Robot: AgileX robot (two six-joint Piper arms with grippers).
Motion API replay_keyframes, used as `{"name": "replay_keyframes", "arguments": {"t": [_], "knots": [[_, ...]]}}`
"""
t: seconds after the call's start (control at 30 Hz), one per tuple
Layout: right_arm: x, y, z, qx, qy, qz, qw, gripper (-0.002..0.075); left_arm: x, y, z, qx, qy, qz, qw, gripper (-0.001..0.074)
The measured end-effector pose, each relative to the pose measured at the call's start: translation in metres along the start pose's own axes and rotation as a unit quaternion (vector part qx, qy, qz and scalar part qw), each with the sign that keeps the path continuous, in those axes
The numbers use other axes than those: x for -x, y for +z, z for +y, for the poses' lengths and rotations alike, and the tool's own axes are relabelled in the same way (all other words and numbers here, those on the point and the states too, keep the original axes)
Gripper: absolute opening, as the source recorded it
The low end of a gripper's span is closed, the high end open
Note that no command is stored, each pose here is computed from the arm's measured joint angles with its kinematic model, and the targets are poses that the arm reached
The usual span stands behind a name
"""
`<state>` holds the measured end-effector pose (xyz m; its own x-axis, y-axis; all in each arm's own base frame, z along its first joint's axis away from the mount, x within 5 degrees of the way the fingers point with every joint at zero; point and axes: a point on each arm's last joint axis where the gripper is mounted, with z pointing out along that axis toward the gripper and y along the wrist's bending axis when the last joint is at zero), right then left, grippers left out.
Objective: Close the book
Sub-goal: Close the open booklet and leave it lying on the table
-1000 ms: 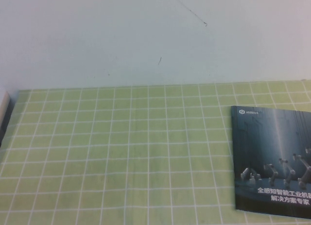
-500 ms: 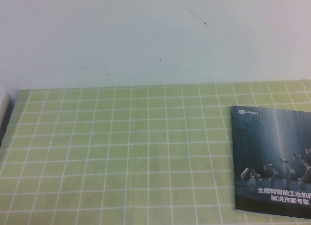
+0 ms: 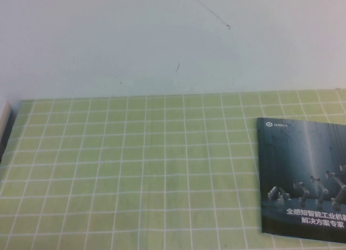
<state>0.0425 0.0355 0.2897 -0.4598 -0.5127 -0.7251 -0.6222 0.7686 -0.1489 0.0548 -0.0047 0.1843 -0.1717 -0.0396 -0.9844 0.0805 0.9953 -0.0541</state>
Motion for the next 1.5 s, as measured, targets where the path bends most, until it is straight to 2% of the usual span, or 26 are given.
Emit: {"name": "replay_keyframes", "arguments": {"t": [0.1, 0.27, 1.4, 1.5], "knots": [[-0.0001, 0.0, 0.0001, 0.001, 0.0, 0.001, 1.0, -0.0003, -0.0041, -0.0001, -0.0007, -0.004, 0.023, 0.023, 0.999, -0.0004], [-0.0002, 0.0, 0.0003, 0.001, 0.0, 0.001, 1.0, -0.0003, -0.0082, -0.0004, -0.0018, -0.011, 0.017, 0.045, 0.999, -0.0004], [-0.0027, -0.0007, 0.003, 0.003, -0.011, -0.004, 1.0, -0.0003, -0.0086, -0.0004, -0.0019, -0.011, 0.017, 0.047, 0.999, -0.0004], [-0.0069, -0.0009, 0.0004, -0.037, -0.056, -0.014, 0.998, -0.0003, -0.0086, -0.0004, -0.0019, -0.011, 0.017, 0.047, 0.999, -0.0004]]}}
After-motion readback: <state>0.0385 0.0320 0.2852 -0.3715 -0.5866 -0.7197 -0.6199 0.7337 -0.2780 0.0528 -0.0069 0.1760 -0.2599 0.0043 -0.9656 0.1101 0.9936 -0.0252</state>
